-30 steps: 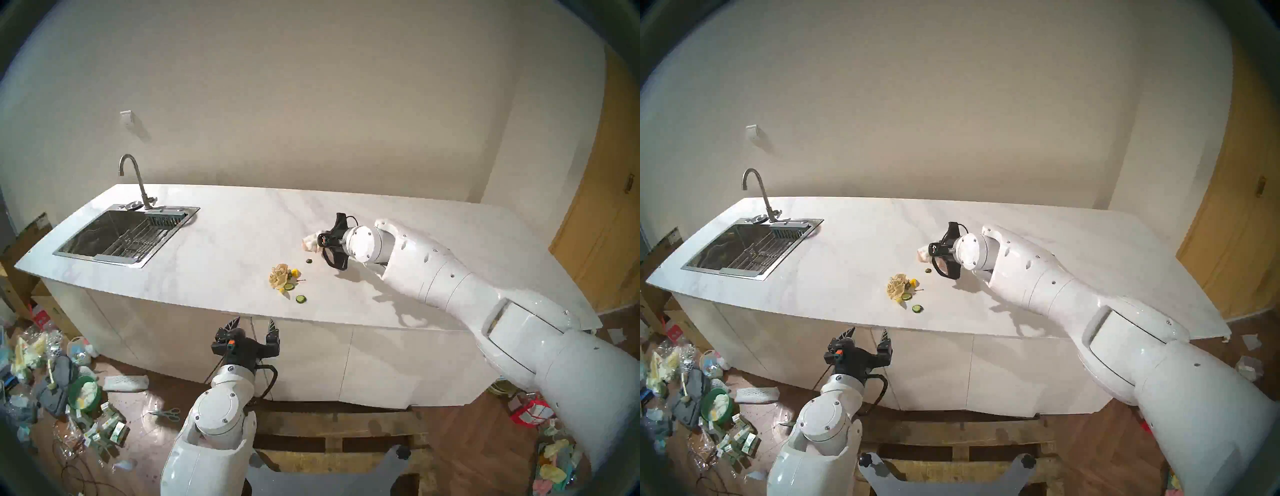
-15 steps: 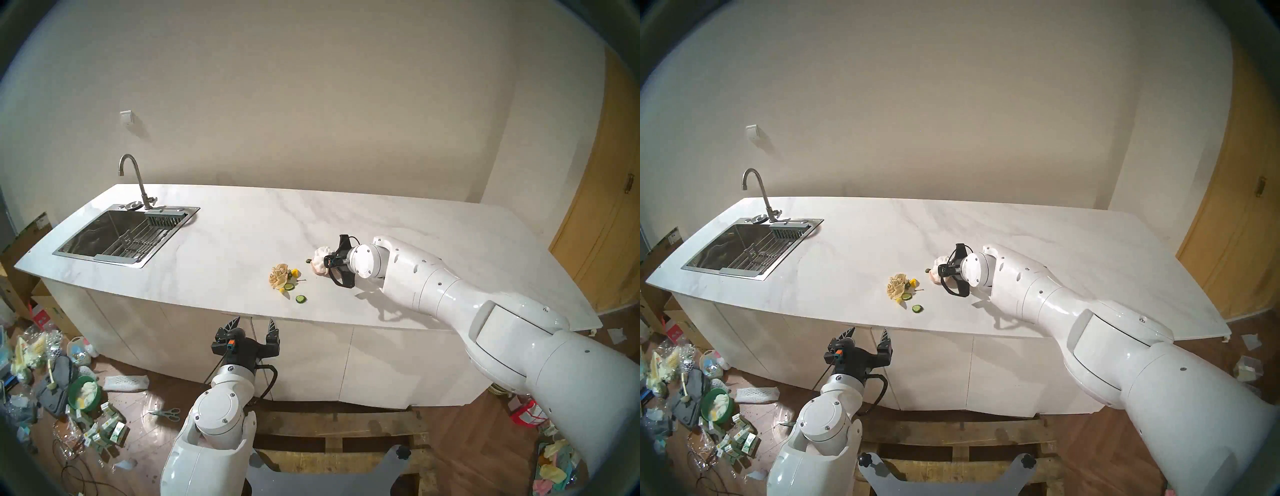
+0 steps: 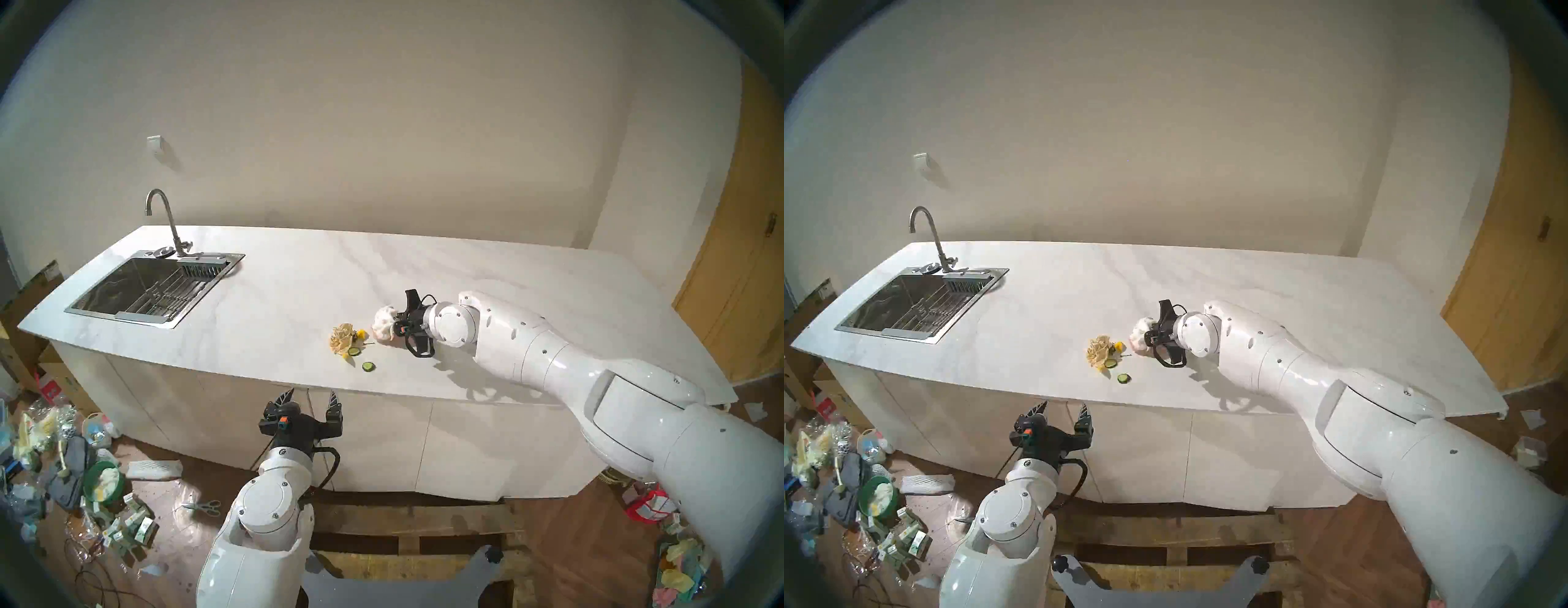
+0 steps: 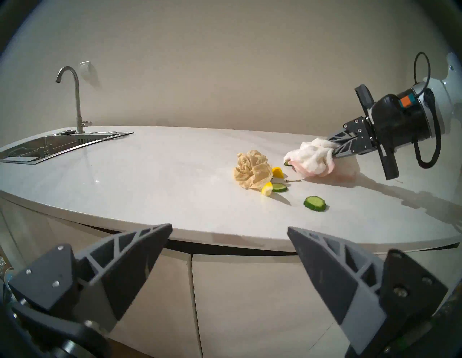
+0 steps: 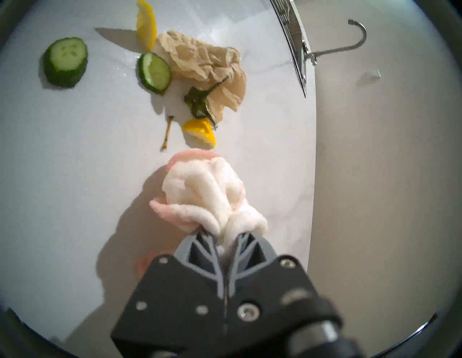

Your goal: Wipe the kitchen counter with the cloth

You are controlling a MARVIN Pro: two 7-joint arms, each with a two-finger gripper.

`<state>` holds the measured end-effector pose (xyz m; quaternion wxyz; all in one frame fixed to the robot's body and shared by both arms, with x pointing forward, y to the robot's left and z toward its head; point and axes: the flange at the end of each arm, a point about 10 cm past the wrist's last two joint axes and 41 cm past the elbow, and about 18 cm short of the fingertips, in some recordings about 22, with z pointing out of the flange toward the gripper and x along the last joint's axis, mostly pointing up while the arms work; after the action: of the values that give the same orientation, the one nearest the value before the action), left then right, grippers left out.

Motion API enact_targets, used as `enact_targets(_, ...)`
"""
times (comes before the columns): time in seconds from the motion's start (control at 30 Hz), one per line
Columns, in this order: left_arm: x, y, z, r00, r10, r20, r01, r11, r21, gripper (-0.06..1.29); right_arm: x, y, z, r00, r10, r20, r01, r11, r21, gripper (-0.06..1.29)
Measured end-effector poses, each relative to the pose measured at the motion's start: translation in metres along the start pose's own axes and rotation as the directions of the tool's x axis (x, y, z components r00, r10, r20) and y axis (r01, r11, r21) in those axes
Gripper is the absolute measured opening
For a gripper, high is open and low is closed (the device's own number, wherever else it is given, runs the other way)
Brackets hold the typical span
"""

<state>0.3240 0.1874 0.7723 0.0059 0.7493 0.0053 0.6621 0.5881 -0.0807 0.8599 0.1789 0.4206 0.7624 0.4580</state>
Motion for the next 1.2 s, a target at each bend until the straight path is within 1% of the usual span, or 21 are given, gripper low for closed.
enact_targets(0.23, 0.000, 0.000, 0.000, 1.000, 0.000, 0.000, 0.000, 1.000, 0.000, 1.26, -0.002, 0.000, -0.005, 0.999, -0.037, -0.036, 0.037, 0.999, -0.001, -0.02)
enact_targets(0.37, 0.000, 0.000, 0.000, 1.000, 0.000, 0.000, 0.000, 1.000, 0.000, 1.26, -0.005, 0.003, -0.006, 0.999, -0.040, -0.026, 0.039, 0.998, -0.045, -0.02)
enact_targets(0.47, 0.000, 0.000, 0.000, 1.000, 0.000, 0.000, 0.000, 1.000, 0.000, 1.26, -0.009, 0.007, -0.005, 1.000, -0.013, 0.003, 0.013, 0.996, -0.090, -0.02)
enact_targets(0.57, 0.000, 0.000, 0.000, 1.000, 0.000, 0.000, 0.000, 1.000, 0.000, 1.26, -0.018, 0.013, -0.005, 0.998, 0.022, 0.061, -0.012, 0.989, -0.150, -0.02)
enact_targets(0.67, 0.000, 0.000, 0.000, 1.000, 0.000, 0.000, 0.000, 1.000, 0.000, 1.26, -0.023, 0.015, -0.003, 0.995, 0.036, 0.095, -0.018, 0.984, -0.179, -0.02)
enact_targets(0.77, 0.000, 0.000, 0.000, 1.000, 0.000, 0.000, 0.000, 1.000, 0.000, 1.26, -0.029, 0.012, 0.000, 0.991, 0.031, 0.130, -0.004, 0.980, -0.201, -0.02)
enact_targets(0.87, 0.000, 0.000, 0.000, 1.000, 0.000, 0.000, 0.000, 1.000, 0.000, 1.26, -0.031, 0.006, 0.003, 0.990, 0.004, 0.144, 0.024, 0.981, -0.194, -0.02)
enact_targets(0.97, 0.000, 0.000, 0.000, 1.000, 0.000, 0.000, 0.000, 1.000, 0.000, 1.26, -0.027, -0.002, 0.007, 0.991, -0.041, 0.128, 0.063, 0.983, -0.174, -0.02)
enact_targets(1.1, 0.000, 0.000, 0.000, 1.000, 0.000, 0.000, 0.000, 1.000, 0.000, 1.26, -0.016, -0.011, 0.011, 0.992, -0.114, 0.059, 0.121, 0.981, -0.150, -0.02)
enact_targets(1.2, 0.000, 0.000, 0.000, 1.000, 0.000, 0.000, 0.000, 1.000, 0.000, 1.26, -0.009, -0.014, 0.012, 0.989, -0.147, 0.020, 0.149, 0.978, -0.144, -0.02)
